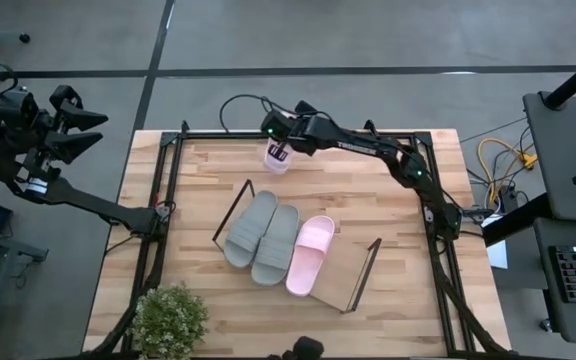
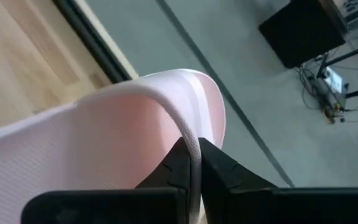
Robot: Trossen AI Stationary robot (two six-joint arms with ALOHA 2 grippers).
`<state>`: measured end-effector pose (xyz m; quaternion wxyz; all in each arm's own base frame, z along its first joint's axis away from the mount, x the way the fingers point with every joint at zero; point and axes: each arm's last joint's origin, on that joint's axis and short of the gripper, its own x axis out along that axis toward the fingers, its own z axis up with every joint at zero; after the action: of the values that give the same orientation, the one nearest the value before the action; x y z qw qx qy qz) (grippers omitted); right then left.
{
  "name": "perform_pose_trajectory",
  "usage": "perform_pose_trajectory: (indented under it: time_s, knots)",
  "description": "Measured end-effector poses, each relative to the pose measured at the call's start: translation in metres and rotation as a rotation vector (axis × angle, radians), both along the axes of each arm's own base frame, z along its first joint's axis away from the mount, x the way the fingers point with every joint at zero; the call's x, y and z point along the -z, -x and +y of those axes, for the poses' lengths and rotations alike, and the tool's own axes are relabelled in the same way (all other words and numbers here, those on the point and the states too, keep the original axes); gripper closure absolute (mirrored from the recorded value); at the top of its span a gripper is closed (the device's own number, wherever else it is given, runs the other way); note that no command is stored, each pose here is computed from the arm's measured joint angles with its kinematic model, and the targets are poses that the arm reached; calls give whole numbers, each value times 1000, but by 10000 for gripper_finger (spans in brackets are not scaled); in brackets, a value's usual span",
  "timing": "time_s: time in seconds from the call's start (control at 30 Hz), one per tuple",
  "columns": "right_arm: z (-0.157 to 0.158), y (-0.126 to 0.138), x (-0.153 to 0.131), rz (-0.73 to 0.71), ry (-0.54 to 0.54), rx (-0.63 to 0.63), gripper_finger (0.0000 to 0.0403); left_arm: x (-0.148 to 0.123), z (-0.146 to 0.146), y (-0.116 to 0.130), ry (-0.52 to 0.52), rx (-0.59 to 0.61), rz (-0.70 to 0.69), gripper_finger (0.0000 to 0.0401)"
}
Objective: Pick and place slides into the shelf
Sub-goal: Put the pink slipper on the shelf
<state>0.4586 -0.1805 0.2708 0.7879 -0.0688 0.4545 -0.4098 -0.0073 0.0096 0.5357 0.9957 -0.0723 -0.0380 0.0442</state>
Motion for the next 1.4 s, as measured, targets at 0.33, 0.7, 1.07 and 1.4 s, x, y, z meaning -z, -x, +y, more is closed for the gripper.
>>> perform_pose_trajectory:
  time_s: [0.33, 0.7, 1.07, 1.4]
  knots:
    - [64, 46, -98, -176, -72, -65, 392, 0, 0, 0, -2, -2, -1, 225]
    - [153, 118, -163, -239, -92, -66, 392, -1, -1, -9, 24, -27, 12, 225]
    - [226, 147, -157, -235, -238, -9, 392, -1, -5, -29, 15, -35, 58, 225]
    - [253, 149, -149, -313, -301, 50, 392, 6, -6, -37, 7, -35, 95, 225]
